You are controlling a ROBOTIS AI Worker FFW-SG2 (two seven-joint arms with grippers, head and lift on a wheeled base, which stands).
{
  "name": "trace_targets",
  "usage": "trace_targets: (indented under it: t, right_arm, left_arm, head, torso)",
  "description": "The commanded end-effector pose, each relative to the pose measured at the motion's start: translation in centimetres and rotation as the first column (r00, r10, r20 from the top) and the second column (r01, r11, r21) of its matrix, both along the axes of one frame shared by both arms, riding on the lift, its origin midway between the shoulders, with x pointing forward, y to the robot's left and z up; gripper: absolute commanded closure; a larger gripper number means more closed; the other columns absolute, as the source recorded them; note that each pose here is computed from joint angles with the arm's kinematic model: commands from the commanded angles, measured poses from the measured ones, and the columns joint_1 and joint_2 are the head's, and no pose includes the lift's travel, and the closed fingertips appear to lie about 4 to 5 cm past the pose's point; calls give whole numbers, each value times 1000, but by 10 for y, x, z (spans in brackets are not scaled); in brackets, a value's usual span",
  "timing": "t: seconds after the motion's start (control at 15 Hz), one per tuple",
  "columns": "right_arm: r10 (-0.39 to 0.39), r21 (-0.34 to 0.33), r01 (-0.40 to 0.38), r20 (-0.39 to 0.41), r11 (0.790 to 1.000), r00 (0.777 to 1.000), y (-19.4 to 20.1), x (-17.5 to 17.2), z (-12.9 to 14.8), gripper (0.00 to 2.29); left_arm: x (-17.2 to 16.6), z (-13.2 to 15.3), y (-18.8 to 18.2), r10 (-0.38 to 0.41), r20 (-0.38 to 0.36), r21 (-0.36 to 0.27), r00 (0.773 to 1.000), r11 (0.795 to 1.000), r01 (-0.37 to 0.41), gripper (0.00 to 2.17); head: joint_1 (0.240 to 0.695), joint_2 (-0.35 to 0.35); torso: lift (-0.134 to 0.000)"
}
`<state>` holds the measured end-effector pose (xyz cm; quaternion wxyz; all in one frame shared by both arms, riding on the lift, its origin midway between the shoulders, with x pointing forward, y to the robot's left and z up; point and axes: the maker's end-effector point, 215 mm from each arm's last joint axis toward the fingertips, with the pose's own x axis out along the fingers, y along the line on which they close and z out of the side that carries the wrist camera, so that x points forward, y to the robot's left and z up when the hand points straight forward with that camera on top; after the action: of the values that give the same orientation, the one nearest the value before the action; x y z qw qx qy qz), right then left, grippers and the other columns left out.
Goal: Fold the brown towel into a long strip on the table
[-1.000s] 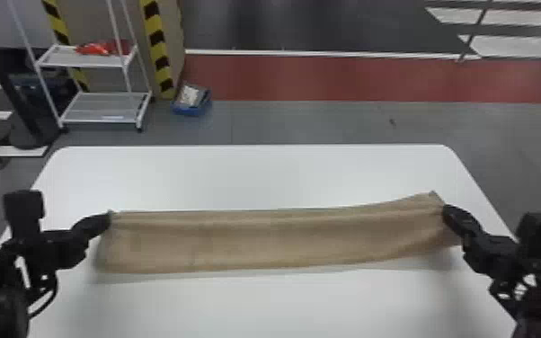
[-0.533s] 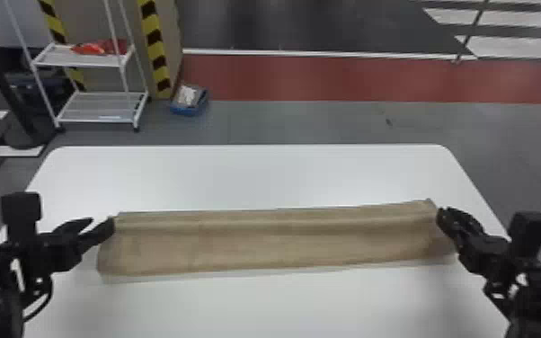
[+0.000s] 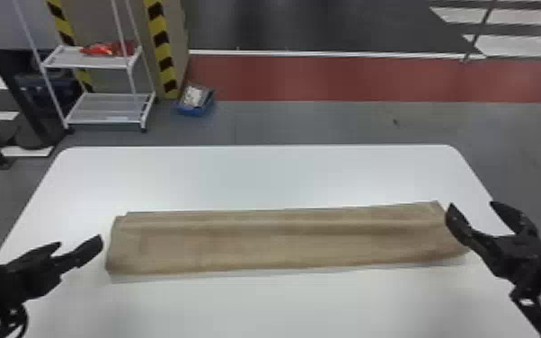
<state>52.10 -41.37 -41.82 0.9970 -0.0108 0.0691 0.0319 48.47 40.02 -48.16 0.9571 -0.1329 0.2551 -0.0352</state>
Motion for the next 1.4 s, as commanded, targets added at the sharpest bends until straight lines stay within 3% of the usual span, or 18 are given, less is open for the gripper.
trace_targets:
  t: [0.0, 0.13, 0.4, 0.53, 0.67, 1.07, 1.2, 1.33]
  right_arm:
    - [58, 26, -58, 11, 998, 998, 24, -5, 1, 66]
    - [82, 38, -82, 10, 996, 997, 41, -5, -1, 70]
    - [62, 54, -58, -67, 997, 996, 31, 3, -28, 147]
    - [39, 75, -26, -176, 997, 984, 14, 9, -60, 191]
    - [10, 85, 10, -230, 996, 973, -5, 5, -82, 221]
    - [-2, 93, 27, -255, 995, 967, -15, -3, -92, 326]
    - [-3, 99, 33, -285, 995, 959, -18, -6, -98, 535]
    - [13, 109, 19, -288, 994, 958, -15, -6, -99, 1031]
  left_arm:
    - [-15, -11, -11, 7, -22, -103, 1000, 995, -9, 39]
    - [-18, -14, -20, -1, -20, -142, 1000, 990, -2, 39]
    - [-19, -17, -26, -15, -27, -138, 1000, 990, 11, 39]
    - [-19, -22, -33, -33, -40, -122, 999, 992, 28, 39]
    - [-21, -25, -36, -42, -43, -123, 998, 992, 36, 39]
    - [-20, -19, -41, -62, -22, -126, 998, 990, 58, 137]
    - [-18, -19, -47, -73, -21, -128, 997, 989, 70, 242]
    - [-18, -20, -51, -84, -20, -134, 996, 988, 80, 394]
  head:
    - [695, -18]
    - [695, -6]
    - [695, 7]
    - [695, -5]
    - [695, -25]
    - [695, -66]
    - [695, -73]
    - [695, -85]
  torso:
    - [-57]
    - [-57]
    - [-57]
    - [-57]
    - [-57]
    - [-57]
    - [-57]
    - [-57]
